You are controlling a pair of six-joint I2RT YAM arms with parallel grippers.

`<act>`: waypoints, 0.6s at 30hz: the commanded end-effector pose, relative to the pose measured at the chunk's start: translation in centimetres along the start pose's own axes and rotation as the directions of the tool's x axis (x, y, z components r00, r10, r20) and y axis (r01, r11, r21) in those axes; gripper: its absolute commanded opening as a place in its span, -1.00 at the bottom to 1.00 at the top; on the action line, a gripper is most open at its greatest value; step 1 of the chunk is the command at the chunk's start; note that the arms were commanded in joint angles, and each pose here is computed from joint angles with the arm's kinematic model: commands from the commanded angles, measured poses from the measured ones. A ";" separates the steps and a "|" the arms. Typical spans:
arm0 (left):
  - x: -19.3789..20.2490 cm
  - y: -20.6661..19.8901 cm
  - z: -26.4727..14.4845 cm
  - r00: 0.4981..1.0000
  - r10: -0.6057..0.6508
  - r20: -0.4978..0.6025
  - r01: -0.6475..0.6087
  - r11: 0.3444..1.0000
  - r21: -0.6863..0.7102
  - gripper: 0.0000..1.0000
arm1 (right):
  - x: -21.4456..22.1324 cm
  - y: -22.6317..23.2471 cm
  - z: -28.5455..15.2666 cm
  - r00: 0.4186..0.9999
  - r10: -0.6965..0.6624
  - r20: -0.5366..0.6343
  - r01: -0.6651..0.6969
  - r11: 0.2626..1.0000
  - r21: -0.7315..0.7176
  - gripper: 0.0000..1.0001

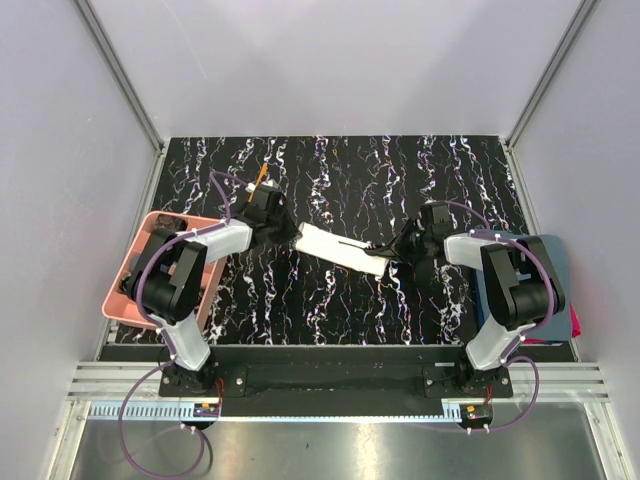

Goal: Fold the napkin into a case and place the utensils inside
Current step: Insert the spoon into the folded napkin.

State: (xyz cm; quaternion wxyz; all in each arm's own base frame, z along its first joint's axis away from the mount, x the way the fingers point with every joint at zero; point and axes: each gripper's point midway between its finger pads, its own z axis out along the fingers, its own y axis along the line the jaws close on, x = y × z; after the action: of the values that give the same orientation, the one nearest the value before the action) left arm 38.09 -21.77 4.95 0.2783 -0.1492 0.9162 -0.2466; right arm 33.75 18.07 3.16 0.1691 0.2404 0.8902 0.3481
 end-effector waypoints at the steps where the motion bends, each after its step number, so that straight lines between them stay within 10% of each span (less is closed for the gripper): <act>1: -1.8 -1.3 -1.6 0.998 0.025 0.064 -0.026 0.999 0.025 -0.76 | -0.4 2.4 0.2 1.000 -0.014 0.011 0.015 0.997 -0.072 -0.99; 5: -3.4 -2.1 -3.2 0.995 0.024 0.101 -0.027 0.999 0.033 -0.55 | 0.1 3.0 0.1 1.000 -0.007 -0.003 0.007 0.995 -0.099 -0.83; 11: -8.2 -1.7 -5.3 0.989 0.038 0.145 -0.040 0.999 0.012 0.22 | 0.2 4.2 -2.5 0.995 -0.094 0.025 0.096 0.990 -0.107 0.07; 18: -11.8 1.4 -3.8 0.984 0.177 0.019 -0.174 0.981 -0.088 0.42 | 0.1 4.3 -7.7 0.958 -0.283 0.052 0.283 0.959 0.017 0.75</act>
State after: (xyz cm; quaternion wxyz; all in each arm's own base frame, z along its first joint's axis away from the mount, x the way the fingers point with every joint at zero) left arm 43.73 -15.81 13.40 0.3384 -0.1446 0.9040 -0.2175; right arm 32.18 18.33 8.38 0.2038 0.1759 0.8954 0.3546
